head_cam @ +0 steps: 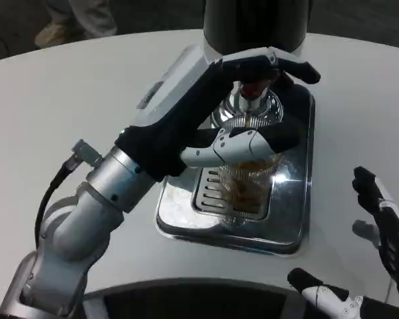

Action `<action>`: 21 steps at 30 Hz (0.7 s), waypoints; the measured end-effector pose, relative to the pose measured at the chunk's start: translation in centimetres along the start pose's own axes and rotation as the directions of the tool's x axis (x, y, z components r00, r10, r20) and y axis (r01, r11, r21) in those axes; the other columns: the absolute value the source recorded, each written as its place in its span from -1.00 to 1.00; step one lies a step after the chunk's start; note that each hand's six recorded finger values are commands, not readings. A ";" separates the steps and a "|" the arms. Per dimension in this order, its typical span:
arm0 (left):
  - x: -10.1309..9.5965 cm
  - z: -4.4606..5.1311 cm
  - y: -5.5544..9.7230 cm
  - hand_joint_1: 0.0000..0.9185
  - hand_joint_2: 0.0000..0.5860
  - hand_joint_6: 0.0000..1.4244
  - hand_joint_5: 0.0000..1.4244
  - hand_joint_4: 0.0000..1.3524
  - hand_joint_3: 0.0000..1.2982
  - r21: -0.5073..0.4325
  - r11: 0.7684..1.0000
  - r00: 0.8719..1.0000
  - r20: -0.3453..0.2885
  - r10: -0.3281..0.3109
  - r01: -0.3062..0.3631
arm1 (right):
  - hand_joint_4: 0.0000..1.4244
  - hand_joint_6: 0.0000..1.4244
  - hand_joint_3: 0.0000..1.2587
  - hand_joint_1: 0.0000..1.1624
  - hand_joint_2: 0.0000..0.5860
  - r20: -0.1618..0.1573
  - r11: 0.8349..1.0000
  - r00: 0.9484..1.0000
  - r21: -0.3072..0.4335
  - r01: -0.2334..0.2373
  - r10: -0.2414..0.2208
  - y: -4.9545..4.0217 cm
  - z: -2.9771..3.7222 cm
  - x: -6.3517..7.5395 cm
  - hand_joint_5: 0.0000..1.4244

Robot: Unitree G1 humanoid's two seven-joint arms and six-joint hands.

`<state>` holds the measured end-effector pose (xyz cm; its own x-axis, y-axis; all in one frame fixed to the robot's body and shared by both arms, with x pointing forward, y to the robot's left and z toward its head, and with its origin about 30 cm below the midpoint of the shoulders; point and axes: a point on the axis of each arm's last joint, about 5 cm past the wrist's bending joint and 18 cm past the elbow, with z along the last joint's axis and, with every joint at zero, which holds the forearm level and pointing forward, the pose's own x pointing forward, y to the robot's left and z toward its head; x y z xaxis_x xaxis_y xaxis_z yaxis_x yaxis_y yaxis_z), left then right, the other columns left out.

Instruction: Grasp the cup under the faucet to collect the drink, then remove the cup.

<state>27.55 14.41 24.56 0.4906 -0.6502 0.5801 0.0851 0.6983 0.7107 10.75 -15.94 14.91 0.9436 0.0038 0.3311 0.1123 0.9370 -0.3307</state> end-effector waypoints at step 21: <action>0.1 0.12 0.0 -0.97 -0.65 -0.59 -0.41 -0.48 -0.27 0.028 1.000 1.000 0.005 -0.014 0.013 | -0.94 -0.78 -0.92 0.63 -0.44 0.073 0.992 0.993 0.091 0.090 -0.096 5.95 -3.45 5.3 -0.95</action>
<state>27.49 14.27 24.65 0.4852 -0.6611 0.5723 0.0672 0.6808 0.7294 17.49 -11.55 11.65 0.9032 -0.0611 0.4248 0.1677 0.9614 -0.2182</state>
